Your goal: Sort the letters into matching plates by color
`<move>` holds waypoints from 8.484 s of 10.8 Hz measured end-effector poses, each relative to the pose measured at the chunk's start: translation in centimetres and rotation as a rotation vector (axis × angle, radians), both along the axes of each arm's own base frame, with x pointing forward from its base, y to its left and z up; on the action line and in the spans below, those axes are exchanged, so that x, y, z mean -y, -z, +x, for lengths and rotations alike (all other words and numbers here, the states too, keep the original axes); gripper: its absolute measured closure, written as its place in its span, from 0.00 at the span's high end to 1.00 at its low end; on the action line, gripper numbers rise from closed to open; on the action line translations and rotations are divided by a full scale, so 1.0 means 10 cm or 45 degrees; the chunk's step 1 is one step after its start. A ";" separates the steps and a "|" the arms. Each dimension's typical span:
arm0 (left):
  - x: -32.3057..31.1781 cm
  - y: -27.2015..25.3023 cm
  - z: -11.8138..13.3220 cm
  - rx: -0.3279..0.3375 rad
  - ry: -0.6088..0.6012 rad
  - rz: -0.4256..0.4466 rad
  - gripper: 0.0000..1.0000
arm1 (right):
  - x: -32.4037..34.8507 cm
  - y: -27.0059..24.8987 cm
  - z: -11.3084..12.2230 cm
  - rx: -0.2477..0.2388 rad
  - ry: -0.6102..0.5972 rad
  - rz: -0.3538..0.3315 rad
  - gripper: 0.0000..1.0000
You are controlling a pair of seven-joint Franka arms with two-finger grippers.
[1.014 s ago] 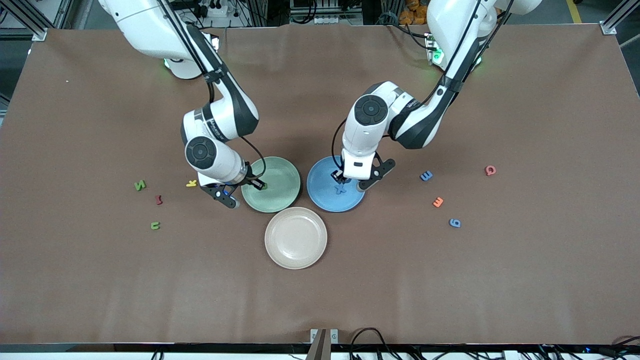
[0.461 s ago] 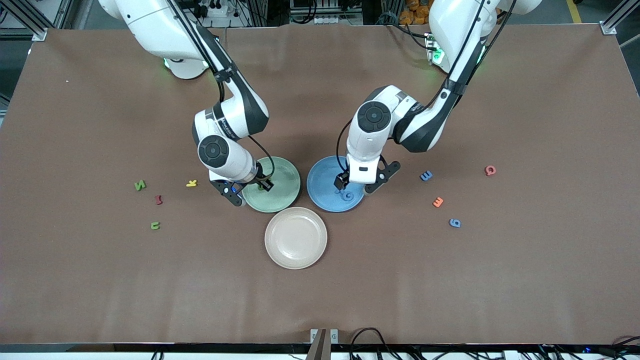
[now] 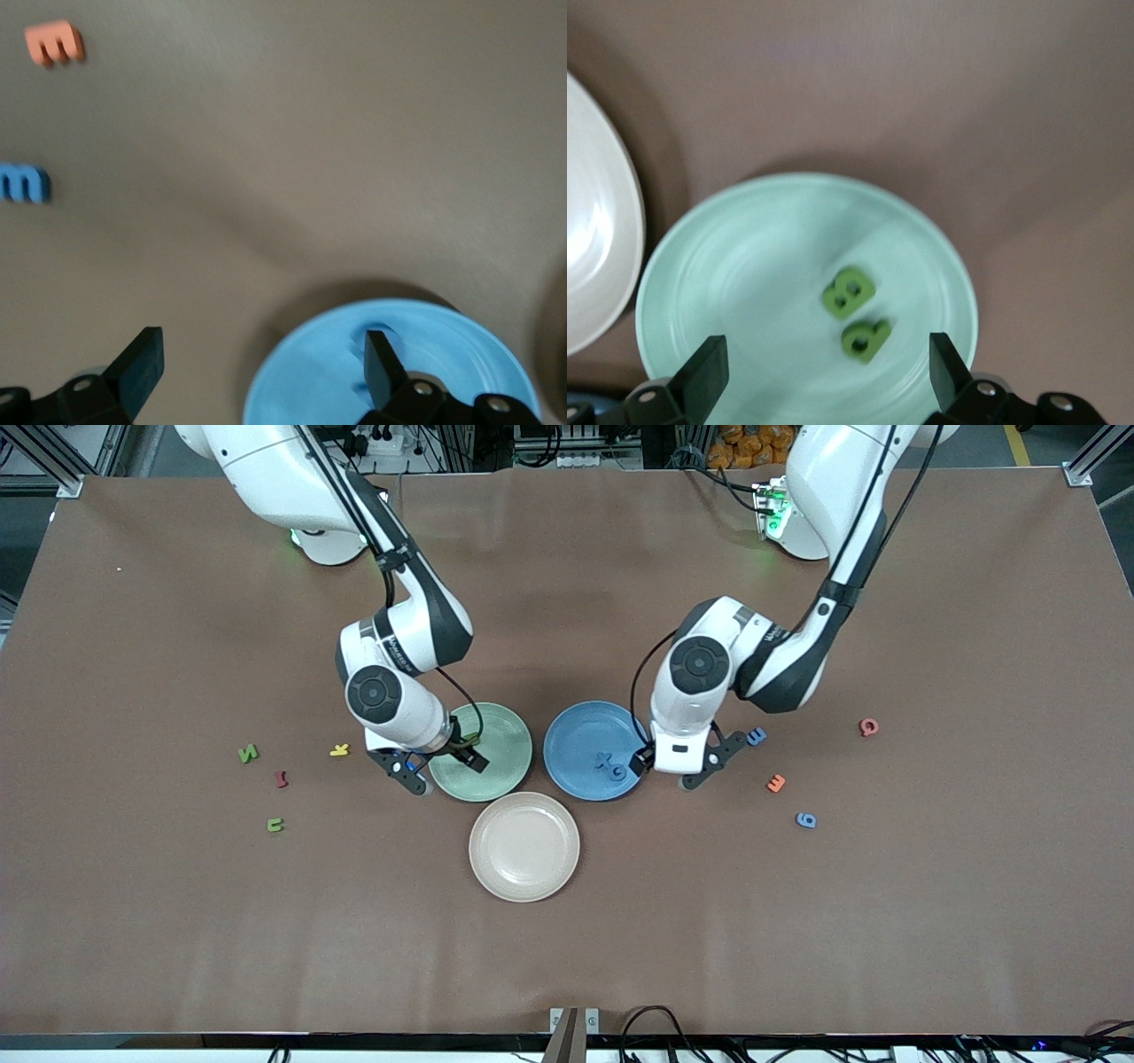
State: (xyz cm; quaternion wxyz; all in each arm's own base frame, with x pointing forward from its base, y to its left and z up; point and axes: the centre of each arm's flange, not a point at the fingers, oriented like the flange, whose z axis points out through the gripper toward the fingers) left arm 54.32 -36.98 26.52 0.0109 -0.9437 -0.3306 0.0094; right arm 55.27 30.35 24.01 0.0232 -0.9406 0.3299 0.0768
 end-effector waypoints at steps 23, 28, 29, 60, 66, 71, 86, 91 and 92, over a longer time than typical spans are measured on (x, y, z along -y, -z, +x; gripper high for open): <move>-2.58 0.75 1.21 0.078 -0.512 -0.053 1.00 | 3.36 0.30 0.91 0.230 -1.088 -0.186 1.00; -2.58 0.88 1.18 0.057 -0.521 -0.051 1.00 | 3.26 0.52 0.92 0.249 -1.109 -0.183 1.00; -2.58 0.89 1.18 0.060 -0.520 -0.052 1.00 | 3.27 0.53 0.91 0.248 -1.107 -0.183 0.96; 0.14 0.23 0.13 0.021 -0.425 -0.049 0.27 | 3.28 0.50 0.85 0.254 -0.983 -0.167 0.26; 0.81 0.27 -0.42 0.083 -0.212 0.033 0.54 | 3.00 0.18 0.84 0.260 -0.640 0.009 0.26; 0.62 0.36 -0.36 0.059 -0.101 0.098 1.00 | 2.15 -0.03 0.74 0.189 -0.332 0.059 0.26; -1.21 0.48 -0.05 -0.097 0.336 0.123 1.00 | 0.03 0.10 0.01 0.066 -0.097 0.106 0.31; -1.51 0.46 -0.21 -0.032 0.385 0.083 1.00 | 0.03 0.10 0.01 0.077 -0.201 0.107 0.96; -1.61 0.46 -0.25 0.005 0.369 0.067 1.00 | 0.12 0.09 0.05 0.082 -0.224 0.101 1.00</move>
